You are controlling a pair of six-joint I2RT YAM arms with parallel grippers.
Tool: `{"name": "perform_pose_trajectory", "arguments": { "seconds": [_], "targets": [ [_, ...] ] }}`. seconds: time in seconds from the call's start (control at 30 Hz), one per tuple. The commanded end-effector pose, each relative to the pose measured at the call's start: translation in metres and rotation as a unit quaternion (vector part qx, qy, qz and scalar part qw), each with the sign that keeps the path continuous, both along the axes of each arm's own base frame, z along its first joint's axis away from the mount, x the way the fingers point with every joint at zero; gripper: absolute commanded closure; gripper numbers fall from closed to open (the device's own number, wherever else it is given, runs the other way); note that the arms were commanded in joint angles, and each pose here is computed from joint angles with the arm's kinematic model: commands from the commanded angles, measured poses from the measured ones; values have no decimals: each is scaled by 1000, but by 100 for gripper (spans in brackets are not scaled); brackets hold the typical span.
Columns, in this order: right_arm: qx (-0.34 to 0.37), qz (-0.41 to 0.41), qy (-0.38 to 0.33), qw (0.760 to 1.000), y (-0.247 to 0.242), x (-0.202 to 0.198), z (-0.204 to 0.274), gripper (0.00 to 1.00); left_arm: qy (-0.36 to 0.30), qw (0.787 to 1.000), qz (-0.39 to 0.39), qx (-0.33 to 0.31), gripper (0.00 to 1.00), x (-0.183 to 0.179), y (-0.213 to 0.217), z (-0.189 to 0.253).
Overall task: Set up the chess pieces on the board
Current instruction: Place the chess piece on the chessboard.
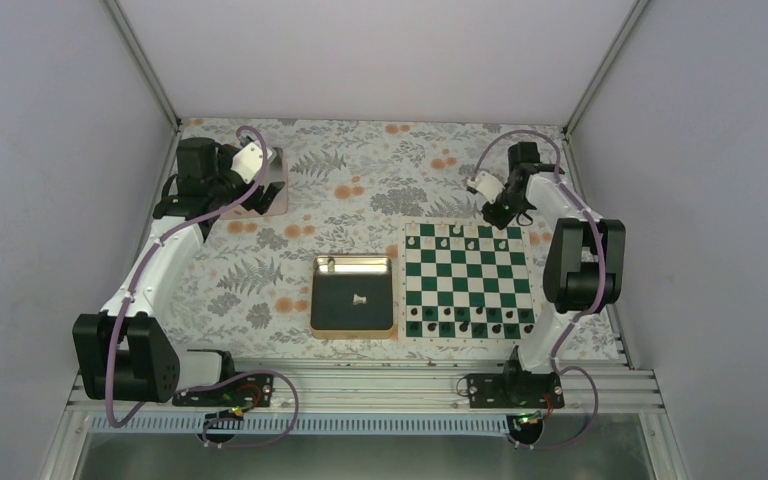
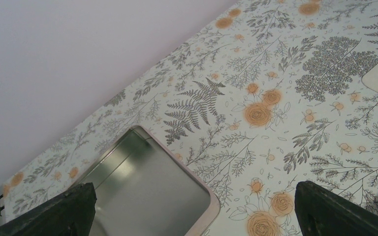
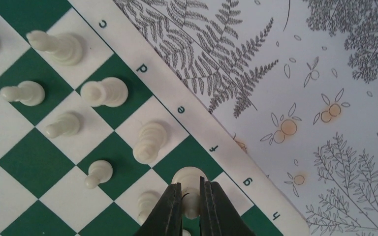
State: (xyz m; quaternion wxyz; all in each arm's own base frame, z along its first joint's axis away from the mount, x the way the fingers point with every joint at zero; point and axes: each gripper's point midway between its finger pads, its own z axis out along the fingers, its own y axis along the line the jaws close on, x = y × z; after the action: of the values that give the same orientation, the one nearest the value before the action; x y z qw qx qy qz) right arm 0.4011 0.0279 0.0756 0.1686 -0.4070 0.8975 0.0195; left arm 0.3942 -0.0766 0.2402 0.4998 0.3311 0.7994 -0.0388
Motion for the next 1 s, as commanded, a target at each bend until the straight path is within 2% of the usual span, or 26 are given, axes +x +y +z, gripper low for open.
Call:
{"name": "perform_pose_trajectory", "arguments": {
  "seconds": [0.0,0.97],
  "targets": [
    [2,-2,7,1000,-6,-3,-9,92,-12,1000,-7,0,0,1,-1,9],
    [17,-3,28,999,-5,2,-37,89,-9,1000,-5,2,0,1,0,6]
  ]
}}
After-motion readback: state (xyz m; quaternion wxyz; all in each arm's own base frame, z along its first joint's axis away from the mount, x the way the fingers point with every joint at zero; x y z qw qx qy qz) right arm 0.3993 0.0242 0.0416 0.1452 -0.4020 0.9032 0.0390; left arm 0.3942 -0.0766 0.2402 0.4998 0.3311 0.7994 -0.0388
